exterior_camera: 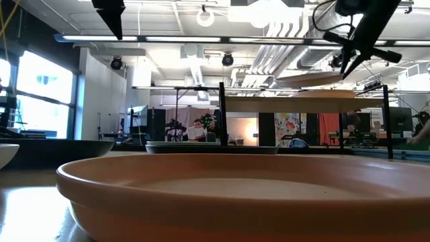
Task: Place and stack plates onto a shelf
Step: Stack the white plate on top of the light orange plate on the shelf
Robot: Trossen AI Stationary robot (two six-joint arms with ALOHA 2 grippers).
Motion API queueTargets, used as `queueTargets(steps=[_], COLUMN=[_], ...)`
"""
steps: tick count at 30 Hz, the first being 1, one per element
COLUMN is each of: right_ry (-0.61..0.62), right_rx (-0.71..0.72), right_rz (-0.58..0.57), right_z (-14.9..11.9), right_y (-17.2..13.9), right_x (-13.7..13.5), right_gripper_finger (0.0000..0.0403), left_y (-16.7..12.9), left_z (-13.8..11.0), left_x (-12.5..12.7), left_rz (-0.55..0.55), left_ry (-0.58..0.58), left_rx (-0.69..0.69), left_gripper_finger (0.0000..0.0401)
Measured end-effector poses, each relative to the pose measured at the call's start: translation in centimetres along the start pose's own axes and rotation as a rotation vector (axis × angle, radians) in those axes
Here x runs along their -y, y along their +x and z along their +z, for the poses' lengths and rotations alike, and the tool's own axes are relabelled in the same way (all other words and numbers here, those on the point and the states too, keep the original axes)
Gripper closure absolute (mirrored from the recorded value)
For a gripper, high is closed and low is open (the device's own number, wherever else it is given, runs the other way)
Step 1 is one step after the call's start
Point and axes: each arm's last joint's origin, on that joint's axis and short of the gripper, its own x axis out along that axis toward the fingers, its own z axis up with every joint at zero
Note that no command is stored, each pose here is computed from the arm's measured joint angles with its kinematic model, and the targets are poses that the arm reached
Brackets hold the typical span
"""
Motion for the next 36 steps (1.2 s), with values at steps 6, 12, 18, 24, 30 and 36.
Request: queueTargets(steps=[6,12,18,24,30,36], right_ry=[0.071,0.105,0.105,0.102,0.087,0.075], right_rx=[0.015,0.030,0.000,-0.025,-0.024,-0.003], right_rz=[-0.033,-0.044,-0.086,-0.126,-0.130,-0.145], right_z=[0.5,0.9,0.7,0.7,0.7,0.8], right_y=[0.3,0.3,0.6,1.1,1.2,1.2], right_x=[0.7,0.9,1.2,1.2,1.1,1.2], right_gripper_finger=[0.0403,0.0403,0.0403,0.0403,0.0403,0.0402], left_y=[0.0,0.0,0.0,0.0,0.0,0.0], left_z=[0.0,0.0,0.0,0.0,0.0,0.0], left_x=[0.0,0.0,0.0,0.0,0.0,0.0], left_rz=[0.001,0.002,0.002,0.002,0.002,0.002], left_ry=[0.018,0.035,0.036,0.046,0.051,0.050], left_rx=[0.000,0.000,0.000,0.000,0.001,0.002], left_gripper_finger=[0.0266,0.0266,0.0266,0.0266,0.0266,0.0266])
